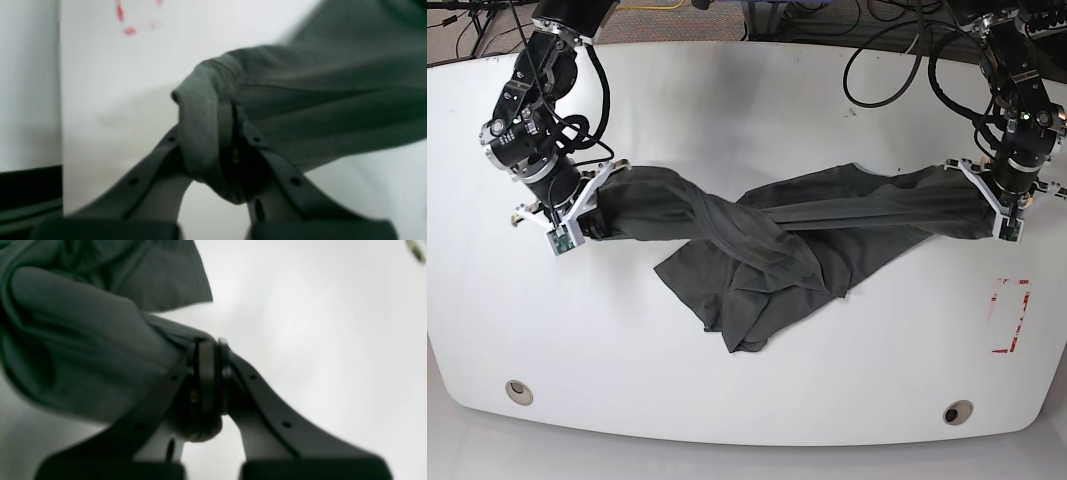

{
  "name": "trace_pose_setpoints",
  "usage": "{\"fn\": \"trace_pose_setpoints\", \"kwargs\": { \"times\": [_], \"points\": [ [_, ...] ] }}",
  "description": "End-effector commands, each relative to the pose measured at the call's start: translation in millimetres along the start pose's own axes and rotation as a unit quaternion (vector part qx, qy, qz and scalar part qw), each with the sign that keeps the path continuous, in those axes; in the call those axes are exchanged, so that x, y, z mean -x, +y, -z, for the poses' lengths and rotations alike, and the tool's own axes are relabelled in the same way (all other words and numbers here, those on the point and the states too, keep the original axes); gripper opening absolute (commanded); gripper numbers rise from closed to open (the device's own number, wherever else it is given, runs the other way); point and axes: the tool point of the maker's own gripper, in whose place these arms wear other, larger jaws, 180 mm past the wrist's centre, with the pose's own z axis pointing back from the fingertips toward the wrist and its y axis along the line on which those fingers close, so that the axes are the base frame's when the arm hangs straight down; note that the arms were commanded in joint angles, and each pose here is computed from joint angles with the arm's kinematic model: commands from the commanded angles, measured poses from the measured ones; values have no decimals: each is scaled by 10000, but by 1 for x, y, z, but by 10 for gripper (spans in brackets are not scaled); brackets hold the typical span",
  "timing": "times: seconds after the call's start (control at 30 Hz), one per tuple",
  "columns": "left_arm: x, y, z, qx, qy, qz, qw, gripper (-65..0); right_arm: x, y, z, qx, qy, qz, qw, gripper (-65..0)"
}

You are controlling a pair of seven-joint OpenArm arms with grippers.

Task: Fold the T-shirt properly
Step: 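Lower the shirt and open the left gripper, releasing its edge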

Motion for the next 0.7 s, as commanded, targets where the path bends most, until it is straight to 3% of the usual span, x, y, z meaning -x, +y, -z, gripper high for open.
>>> {"fn": "trace_pose_setpoints", "kwargs": {
  "times": [0.0, 0.17, 0.3, 0.5, 0.63, 0.67],
  "points": [
    [-33, 29, -8, -545, -390, -3, 9978, -643, -46, -31, -15, 548, -559, -277, 9965, -650],
    [-57, 38, -10, -662, -654, -125, 9956, -644, -68, -44, -16, 672, -680, -443, 9944, -642],
    [-52, 37, -7, -620, -604, -111, 9962, -646, -51, -36, -7, 505, -381, -481, 9968, -612],
    [21, 26, -5, -434, 333, 38, 9985, -640, 31, 10, 1, -196, 440, -209, 9986, -273],
    [61, 27, -13, -424, 874, 215, 9950, -598, 52, 5, -12, -1, 677, -261, 9974, -88],
    [64, 28, -15, -432, 926, 269, 9944, -576, 54, 4, -13, 30, 701, -250, 9972, -84]
  ]
}}
